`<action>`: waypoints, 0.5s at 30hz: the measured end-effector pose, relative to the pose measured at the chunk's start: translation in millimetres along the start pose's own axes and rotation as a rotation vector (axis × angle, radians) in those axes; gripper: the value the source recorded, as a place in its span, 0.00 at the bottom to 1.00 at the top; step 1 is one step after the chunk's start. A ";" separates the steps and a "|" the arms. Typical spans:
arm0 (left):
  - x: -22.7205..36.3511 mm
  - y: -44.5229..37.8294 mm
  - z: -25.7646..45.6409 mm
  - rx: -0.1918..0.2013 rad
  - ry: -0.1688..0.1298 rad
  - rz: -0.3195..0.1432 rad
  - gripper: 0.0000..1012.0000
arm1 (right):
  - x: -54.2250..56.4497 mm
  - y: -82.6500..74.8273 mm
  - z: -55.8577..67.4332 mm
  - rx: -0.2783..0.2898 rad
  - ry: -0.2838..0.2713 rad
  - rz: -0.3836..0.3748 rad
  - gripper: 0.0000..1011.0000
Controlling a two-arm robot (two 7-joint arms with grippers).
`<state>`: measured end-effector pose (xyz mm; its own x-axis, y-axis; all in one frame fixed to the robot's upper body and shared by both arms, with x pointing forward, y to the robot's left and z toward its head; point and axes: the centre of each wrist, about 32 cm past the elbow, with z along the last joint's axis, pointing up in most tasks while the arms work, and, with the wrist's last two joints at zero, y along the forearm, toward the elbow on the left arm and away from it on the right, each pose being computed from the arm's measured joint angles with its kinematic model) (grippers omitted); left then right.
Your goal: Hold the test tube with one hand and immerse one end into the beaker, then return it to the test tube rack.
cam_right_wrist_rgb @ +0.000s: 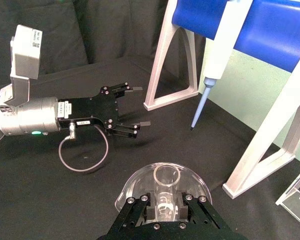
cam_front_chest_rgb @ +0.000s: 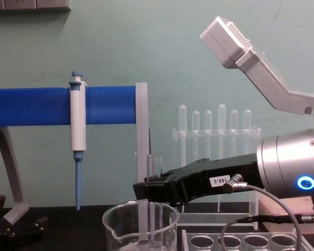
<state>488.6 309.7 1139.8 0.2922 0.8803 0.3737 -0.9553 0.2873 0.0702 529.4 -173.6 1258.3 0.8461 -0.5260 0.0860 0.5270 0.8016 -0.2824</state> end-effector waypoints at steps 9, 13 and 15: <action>0.0 0.0 0.0 0.000 0.000 0.000 0.99 | 0.0 0.0 0.0 0.000 0.000 0.000 0.24; 0.0 0.0 0.0 0.000 0.000 0.000 0.99 | 0.0 0.0 0.0 0.000 0.000 0.000 0.24; 0.0 0.0 0.0 0.000 0.000 0.000 0.99 | 0.0 0.0 0.0 0.000 0.000 0.000 0.24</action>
<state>488.6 309.7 1139.8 0.2923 0.8803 0.3737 -0.9552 0.2874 0.0703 529.4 -173.6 1258.3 0.8461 -0.5260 0.0860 0.5270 0.8016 -0.2824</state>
